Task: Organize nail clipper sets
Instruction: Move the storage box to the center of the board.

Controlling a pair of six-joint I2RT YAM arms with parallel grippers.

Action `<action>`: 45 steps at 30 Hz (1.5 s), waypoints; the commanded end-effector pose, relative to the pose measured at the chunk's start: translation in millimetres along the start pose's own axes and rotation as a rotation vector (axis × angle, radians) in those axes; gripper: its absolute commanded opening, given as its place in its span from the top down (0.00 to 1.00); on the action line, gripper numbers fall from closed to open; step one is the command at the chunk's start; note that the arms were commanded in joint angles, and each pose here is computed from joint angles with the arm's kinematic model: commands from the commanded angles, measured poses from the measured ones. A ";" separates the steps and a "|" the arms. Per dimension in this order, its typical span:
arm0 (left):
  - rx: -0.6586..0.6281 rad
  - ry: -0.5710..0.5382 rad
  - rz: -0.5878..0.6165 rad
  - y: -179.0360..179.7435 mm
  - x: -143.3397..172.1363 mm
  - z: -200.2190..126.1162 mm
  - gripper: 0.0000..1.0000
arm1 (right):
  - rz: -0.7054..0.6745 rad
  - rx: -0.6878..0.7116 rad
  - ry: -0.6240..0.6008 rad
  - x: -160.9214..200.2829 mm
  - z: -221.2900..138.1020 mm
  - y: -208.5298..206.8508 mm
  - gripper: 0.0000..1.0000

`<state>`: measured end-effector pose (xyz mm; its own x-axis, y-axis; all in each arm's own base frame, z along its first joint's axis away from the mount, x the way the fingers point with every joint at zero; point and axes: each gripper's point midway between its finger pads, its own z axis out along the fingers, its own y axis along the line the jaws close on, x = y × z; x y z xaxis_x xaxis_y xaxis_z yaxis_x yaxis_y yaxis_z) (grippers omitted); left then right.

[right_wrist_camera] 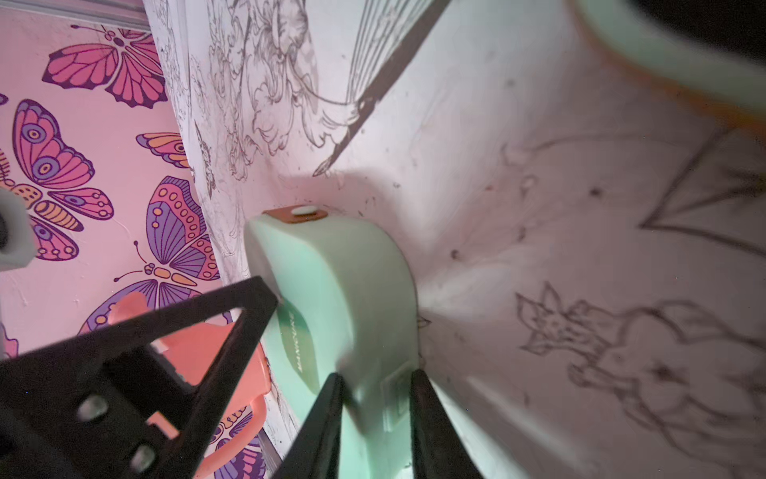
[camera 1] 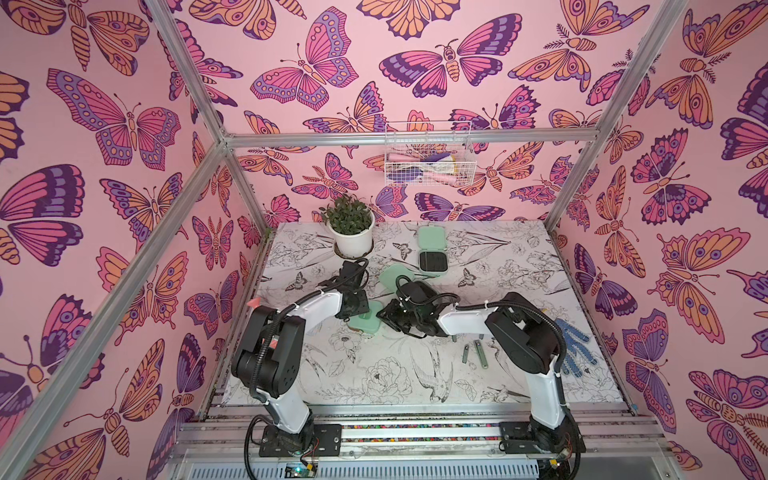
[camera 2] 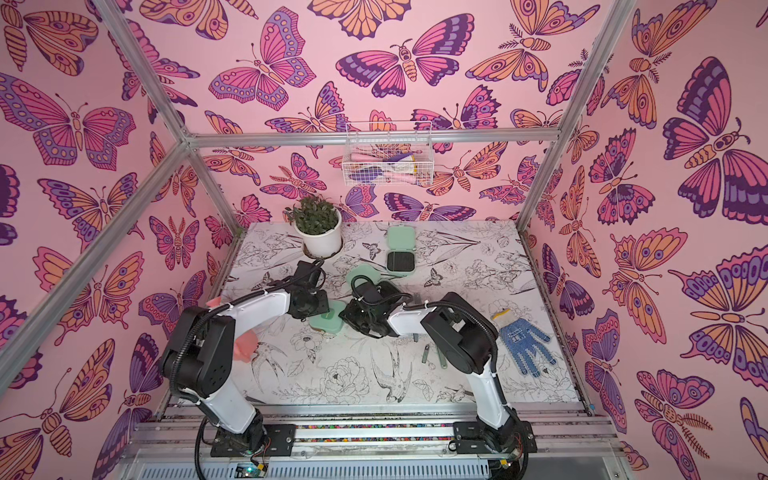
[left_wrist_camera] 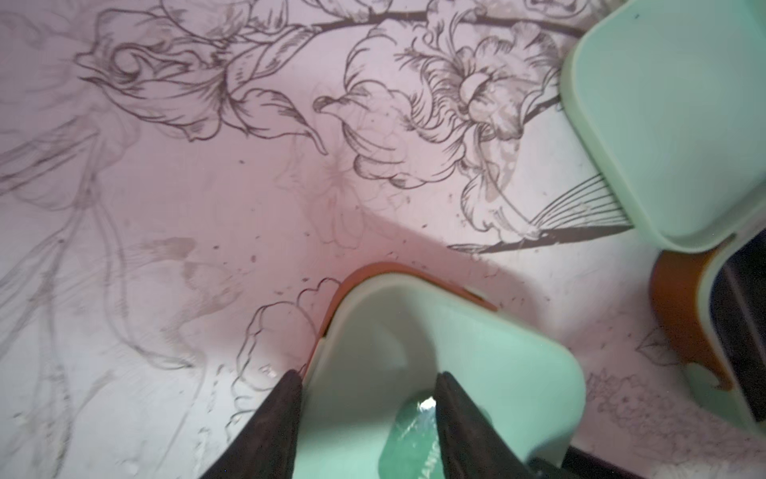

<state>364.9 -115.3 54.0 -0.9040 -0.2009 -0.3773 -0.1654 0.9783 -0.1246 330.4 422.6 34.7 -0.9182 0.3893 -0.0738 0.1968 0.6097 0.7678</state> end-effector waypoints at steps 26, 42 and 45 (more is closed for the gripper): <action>0.233 -0.032 0.043 -68.0 23.3 -140.7 0.32 | -0.639 0.379 0.000 -94.4 -172.2 21.8 0.60; 0.208 0.076 -0.043 -134.8 13.6 -45.2 0.37 | -0.877 0.574 0.208 -171.8 -120.1 -52.1 0.64; 0.200 0.081 -0.048 -131.1 14.1 -40.6 0.37 | -0.873 0.571 0.230 -171.6 -107.0 -61.4 0.64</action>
<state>350.3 -246.8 103.3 -0.9365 -0.2001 -0.2880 -0.1027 0.9417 -0.3204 435.4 240.0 61.2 -0.8853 -0.3772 -0.2721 -0.4169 0.9029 0.1048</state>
